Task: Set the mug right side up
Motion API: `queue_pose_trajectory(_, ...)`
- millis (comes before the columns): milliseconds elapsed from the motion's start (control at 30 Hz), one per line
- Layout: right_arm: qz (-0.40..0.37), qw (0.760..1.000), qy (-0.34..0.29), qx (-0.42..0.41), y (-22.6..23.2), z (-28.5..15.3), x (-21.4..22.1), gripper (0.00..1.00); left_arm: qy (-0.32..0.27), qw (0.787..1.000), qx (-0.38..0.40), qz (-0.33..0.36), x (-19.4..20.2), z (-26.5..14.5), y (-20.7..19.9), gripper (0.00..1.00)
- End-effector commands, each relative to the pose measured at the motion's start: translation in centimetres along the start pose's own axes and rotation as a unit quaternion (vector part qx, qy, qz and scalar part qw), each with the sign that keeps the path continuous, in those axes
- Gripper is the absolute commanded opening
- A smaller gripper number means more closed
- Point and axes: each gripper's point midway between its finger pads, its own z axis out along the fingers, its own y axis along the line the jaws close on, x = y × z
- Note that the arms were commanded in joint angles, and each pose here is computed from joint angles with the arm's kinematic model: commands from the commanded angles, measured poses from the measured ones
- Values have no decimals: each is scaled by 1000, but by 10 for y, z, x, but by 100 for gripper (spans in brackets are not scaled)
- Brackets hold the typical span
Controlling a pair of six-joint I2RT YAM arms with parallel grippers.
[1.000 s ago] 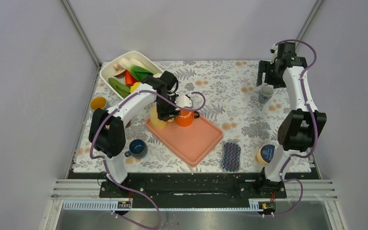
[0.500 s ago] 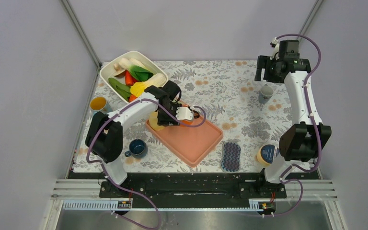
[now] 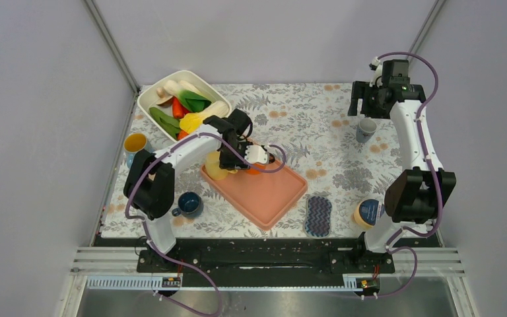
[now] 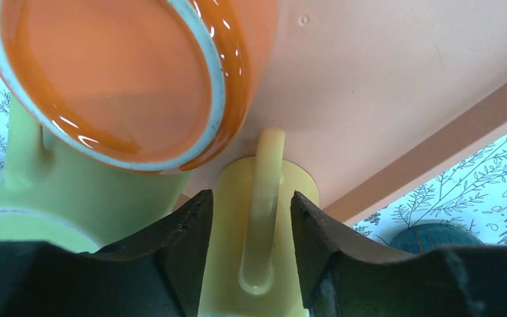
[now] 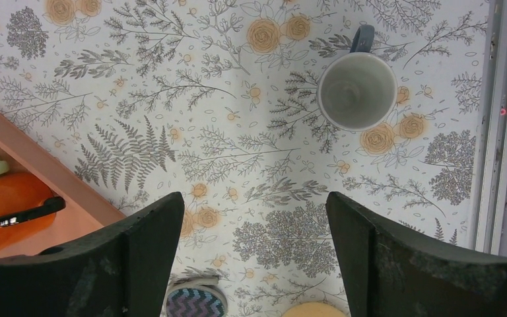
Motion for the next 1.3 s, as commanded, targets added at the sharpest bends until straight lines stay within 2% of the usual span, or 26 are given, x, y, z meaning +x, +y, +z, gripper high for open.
queue_pose_trajectory(0,-12,999,-40,-12,8,-18,-14,88,-3,1000,-12,13,-3,1,10,48)
queue_pose_trajectory(200,-11,999,-45,-21,12,-20,-15,88,17,999,-18,22,10,10,9,35)
queue_pose_trajectory(400,-9,999,-43,-25,16,-20,-11,88,11,1000,-1,29,11,16,-1,34)
queue_pose_trajectory(433,-10,999,-45,-27,17,-22,-12,88,10,1000,0,27,11,17,-1,28)
queue_pose_trajectory(533,-11,998,-51,-34,23,-27,-11,88,-1,1000,-2,22,6,12,0,0)
queue_pose_trajectory(767,-6,995,-61,-74,49,-41,2,89,-56,998,-20,3,-13,-25,-3,0)
queue_pose_trajectory(933,-45,981,-73,-175,124,-61,20,88,-125,990,-40,-53,-26,-60,-1,0)
queue_pose_trajectory(1133,-99,944,-71,-305,219,-86,59,89,-209,966,-53,-144,-39,-95,5,0)
queue_pose_trajectory(1167,-105,935,-72,-332,234,-91,66,89,-224,958,-61,-166,-40,-101,9,0)
queue_pose_trajectory(1200,-110,921,-75,-365,250,-98,73,96,-238,949,-70,-193,-42,-107,15,0)
queue_pose_trajectory(1267,-107,895,-94,-422,278,-111,84,99,-257,924,-100,-266,-42,-120,32,0)
